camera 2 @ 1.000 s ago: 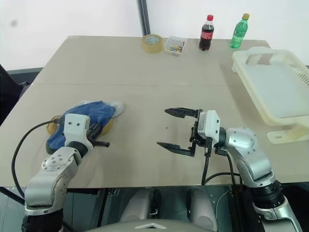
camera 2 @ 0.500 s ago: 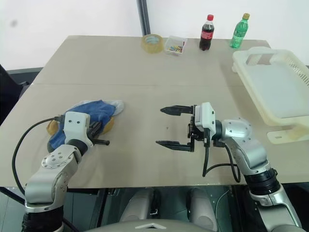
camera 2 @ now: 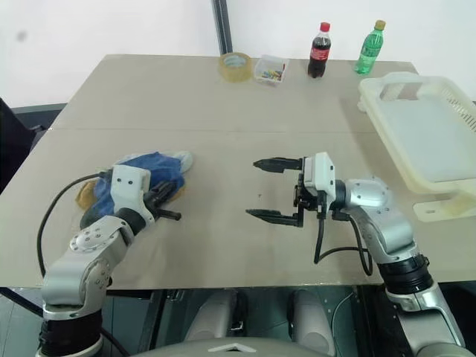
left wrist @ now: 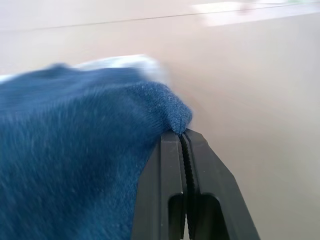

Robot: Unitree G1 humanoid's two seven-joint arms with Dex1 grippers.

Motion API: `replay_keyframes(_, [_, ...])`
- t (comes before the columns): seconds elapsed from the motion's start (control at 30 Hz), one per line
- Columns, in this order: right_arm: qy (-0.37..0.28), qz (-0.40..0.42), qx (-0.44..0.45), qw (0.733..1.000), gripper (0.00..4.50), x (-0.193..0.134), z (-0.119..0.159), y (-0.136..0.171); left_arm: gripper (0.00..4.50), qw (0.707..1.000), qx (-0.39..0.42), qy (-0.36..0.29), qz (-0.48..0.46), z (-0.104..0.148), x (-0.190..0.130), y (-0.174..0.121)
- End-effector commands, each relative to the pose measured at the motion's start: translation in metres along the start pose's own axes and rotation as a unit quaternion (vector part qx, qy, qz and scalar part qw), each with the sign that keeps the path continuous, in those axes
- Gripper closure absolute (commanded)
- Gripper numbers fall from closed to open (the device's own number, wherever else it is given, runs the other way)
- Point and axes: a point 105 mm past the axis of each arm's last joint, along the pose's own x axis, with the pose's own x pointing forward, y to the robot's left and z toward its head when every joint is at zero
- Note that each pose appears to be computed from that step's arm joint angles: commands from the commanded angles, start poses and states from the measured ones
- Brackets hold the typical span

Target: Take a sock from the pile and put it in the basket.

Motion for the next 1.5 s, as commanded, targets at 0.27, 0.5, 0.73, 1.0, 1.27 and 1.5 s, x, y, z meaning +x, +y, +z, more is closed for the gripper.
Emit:
replay_keyframes(0.27, [0.024,-0.063,-0.017,0.998,0.0,-0.027,0.008,-0.002,4.47,0.981,-0.047,-0.004,-0.188,0.024,0.037,-0.087])
replay_keyframes(0.5, [0.099,-0.147,0.003,0.984,0.0,-0.047,-0.009,-0.017,4.47,0.947,-0.068,0.009,-0.313,0.049,0.075,-0.153])
replay_keyframes(0.73, [0.138,-0.157,0.007,0.978,0.0,-0.054,-0.018,-0.014,1.53,0.962,-0.018,-0.03,-0.272,0.058,0.073,-0.119])
replay_keyframes(1.0, [0.151,-0.159,0.005,0.976,0.0,-0.061,-0.024,-0.012,1.53,0.984,0.023,-0.01,-0.175,0.043,0.079,-0.061])
replay_keyframes(1.27, [0.16,-0.17,-0.013,0.972,0.0,-0.066,-0.028,-0.009,2.04,0.979,0.046,0.052,-0.191,0.011,0.094,-0.059])
replay_keyframes(1.5, [0.159,-0.181,-0.017,0.97,0.0,-0.067,-0.029,-0.007,4.43,0.98,-0.013,-0.048,-0.193,0.049,0.088,-0.039])
